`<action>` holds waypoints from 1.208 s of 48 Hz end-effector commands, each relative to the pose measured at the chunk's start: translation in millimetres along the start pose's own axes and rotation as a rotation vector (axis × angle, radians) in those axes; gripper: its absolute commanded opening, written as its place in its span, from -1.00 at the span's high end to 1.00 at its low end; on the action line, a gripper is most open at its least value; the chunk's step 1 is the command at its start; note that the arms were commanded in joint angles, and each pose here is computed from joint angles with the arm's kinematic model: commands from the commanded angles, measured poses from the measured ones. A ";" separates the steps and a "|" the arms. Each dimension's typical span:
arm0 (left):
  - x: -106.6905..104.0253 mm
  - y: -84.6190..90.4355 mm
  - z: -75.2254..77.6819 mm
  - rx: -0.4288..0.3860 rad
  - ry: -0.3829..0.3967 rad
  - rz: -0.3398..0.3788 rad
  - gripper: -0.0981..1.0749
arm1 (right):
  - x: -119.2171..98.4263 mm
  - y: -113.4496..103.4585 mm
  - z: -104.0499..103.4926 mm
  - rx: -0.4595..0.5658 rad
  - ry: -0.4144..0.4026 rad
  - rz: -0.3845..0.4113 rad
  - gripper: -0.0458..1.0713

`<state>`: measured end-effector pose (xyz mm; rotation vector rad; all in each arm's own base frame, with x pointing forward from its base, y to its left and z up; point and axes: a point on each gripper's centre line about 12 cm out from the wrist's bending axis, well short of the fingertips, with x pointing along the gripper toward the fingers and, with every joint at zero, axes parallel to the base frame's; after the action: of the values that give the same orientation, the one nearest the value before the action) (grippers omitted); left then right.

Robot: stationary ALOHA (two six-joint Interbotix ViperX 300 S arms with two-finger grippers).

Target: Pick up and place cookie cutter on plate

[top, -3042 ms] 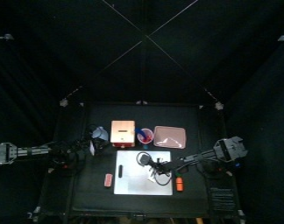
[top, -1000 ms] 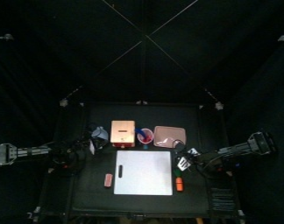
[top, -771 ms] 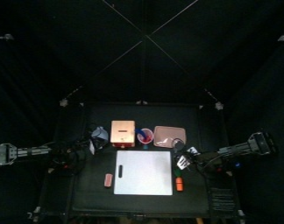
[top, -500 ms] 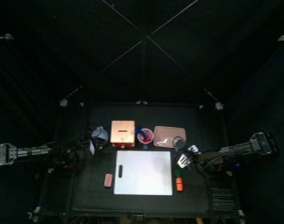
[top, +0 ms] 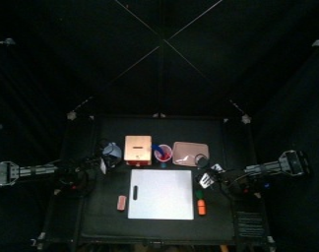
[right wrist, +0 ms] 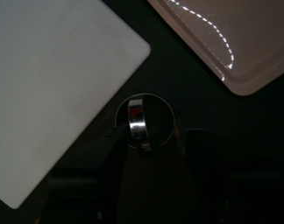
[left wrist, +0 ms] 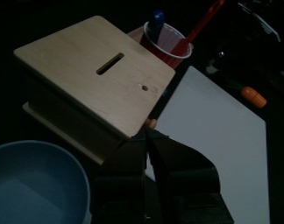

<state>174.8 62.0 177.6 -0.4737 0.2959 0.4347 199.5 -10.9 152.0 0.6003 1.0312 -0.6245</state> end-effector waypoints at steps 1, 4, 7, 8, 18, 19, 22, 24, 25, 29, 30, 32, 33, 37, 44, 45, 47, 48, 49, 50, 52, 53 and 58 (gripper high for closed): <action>0.9 -2.0 4.7 0.001 -0.013 -0.004 0.10 | -0.4 4.7 3.9 0.006 -0.016 0.030 -0.39; 0.9 -2.0 4.7 0.001 -0.013 -0.004 0.10 | 0.6 5.5 4.3 0.008 -0.015 0.032 -0.27; 0.9 -1.8 4.7 0.000 -0.012 -0.003 0.10 | 0.2 6.2 6.4 0.012 -0.018 0.032 -0.17; 0.9 -1.8 4.8 0.000 -0.013 -0.003 0.10 | 0.3 5.9 6.7 0.012 -0.019 0.031 -0.17; 0.8 -1.5 4.1 0.002 -0.011 -0.002 0.10 | -12.1 9.1 30.4 0.026 -0.097 0.049 -0.17; 0.8 -1.5 4.3 0.002 -0.012 -0.002 0.10 | -13.7 8.4 34.0 0.029 -0.109 0.047 -0.17; 0.8 -1.8 4.1 0.003 -0.012 -0.004 0.10 | -18.3 7.0 46.3 0.032 -0.153 0.042 -0.17; 0.8 -1.8 4.1 0.003 -0.012 -0.004 0.10 | -20.3 5.5 53.6 0.035 -0.176 0.034 -0.17; 0.8 -1.5 4.3 0.002 -0.012 -0.002 0.10 | -20.7 3.6 57.6 0.036 -0.189 0.027 -0.18; 0.8 -1.8 4.1 0.003 -0.012 -0.004 0.10 | -21.2 -5.8 72.7 0.048 -0.233 -0.014 -0.18; 0.8 -1.7 4.0 0.003 -0.010 -0.003 0.10 | -21.0 -8.4 75.6 0.054 -0.239 -0.025 -0.18; 0.8 -1.5 4.3 0.002 -0.012 -0.002 0.10 | -20.7 -13.1 81.0 0.064 -0.253 -0.040 -0.18; 0.8 -1.5 4.1 0.004 -0.011 -0.002 0.10 | -20.3 -16.2 83.0 0.070 -0.258 -0.051 -0.18; 0.8 -1.8 4.1 0.004 -0.012 -0.004 0.10 | -19.0 -26.7 91.6 0.098 -0.280 -0.074 -0.18; 0.8 -1.5 4.3 0.004 -0.012 -0.002 0.10 | -10.0 -42.9 101.0 0.151 -0.304 -0.071 -0.19; 0.8 -1.5 4.3 0.004 -0.012 -0.002 0.10 | -8.7 -43.3 101.7 0.155 -0.308 -0.062 -0.19; 0.8 -1.5 4.3 0.004 -0.012 -0.002 0.10 | -5.9 -44.6 103.4 0.162 -0.318 -0.046 -0.19; 0.8 -1.8 4.1 0.004 -0.012 -0.004 0.10 | -4.3 -45.4 104.6 0.166 -0.321 -0.041 -0.19; 0.8 -1.7 4.0 0.004 -0.010 -0.003 0.10 | -2.8 -45.7 105.2 0.166 -0.325 -0.032 -0.19; 0.8 -1.5 4.3 0.004 -0.012 -0.002 0.10 | -1.2 -45.8 106.1 0.166 -0.329 -0.025 -0.19; 0.7 -1.2 3.5 0.007 -0.009 -0.002 0.10 | 3.5 -47.2 108.3 0.171 -0.328 -0.020 -0.19; 0.8 -1.5 4.1 0.007 -0.011 -0.002 0.10 | 5.3 -47.5 108.9 0.172 -0.327 -0.018 -0.19; 0.8 -1.5 4.1 0.007 -0.011 -0.002 0.10 | 15.7 -49.0 111.6 0.173 -0.304 -0.034 -0.22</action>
<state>174.8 62.0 177.6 -0.4693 0.2969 0.4340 230.6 -121.6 171.1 0.6188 0.7223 -0.8154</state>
